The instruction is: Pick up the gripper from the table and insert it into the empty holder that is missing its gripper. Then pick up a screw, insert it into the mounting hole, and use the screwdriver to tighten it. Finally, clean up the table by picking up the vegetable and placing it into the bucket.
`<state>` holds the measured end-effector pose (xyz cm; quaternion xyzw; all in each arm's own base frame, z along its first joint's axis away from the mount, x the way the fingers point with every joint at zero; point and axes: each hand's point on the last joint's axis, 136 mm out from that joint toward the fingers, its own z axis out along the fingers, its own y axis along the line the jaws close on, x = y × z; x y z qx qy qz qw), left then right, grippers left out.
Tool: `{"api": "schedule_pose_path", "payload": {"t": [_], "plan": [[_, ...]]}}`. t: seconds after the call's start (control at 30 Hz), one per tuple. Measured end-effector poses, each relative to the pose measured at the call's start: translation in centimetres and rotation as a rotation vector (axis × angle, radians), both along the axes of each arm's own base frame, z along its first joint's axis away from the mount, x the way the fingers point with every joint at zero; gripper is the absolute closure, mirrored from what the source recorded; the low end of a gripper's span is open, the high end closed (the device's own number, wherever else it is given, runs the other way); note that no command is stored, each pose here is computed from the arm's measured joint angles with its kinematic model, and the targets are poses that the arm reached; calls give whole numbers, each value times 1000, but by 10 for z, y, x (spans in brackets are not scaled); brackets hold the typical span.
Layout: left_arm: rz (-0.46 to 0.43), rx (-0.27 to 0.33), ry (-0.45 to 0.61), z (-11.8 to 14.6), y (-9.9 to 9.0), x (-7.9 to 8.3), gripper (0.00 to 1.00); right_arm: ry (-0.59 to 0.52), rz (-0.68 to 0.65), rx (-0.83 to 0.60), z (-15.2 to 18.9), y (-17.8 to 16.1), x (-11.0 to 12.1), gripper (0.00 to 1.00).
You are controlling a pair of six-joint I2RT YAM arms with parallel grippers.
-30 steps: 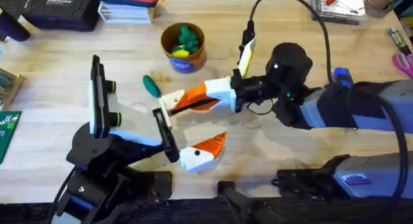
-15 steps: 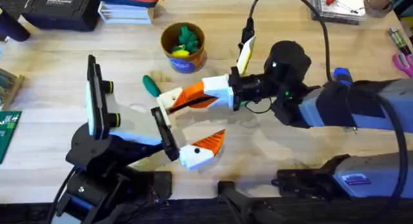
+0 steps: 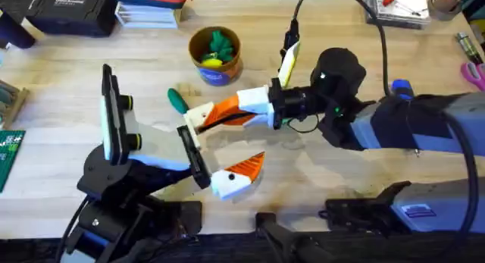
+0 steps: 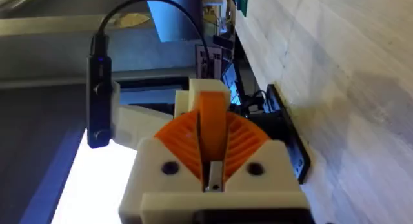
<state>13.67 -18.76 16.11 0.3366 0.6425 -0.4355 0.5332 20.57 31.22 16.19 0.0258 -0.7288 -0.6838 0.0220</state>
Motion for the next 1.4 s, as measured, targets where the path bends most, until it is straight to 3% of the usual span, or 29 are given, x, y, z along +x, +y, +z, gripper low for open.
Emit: {"api": "schedule_pose_path", "payload": {"t": [0.23, 0.33, 0.47, 0.6, 0.97, 1.4], "plan": [[-8, 2, -20, 1, 0, -1, 13, -35, 6, 15, 3, 4, -3, 790], [-8, 2, -19, 1, 0, -1, 13, -50, 14, 26, 6, 5, -4, 676], [-62, 0, -17, 1, -5, -10, 13, -60, 25, 31, 8, 8, -7, 415], [-107, -2, -14, 1, -8, -18, 13, -68, 33, 35, 9, 10, -8, 33], [-128, -3, -12, 1, -9, -22, 13, -85, 10, 34, 9, 5, -1, 8], [-130, -3, -11, 1, -9, -22, 14, -130, -239, -120, -11, -50, 86, 8]]}}
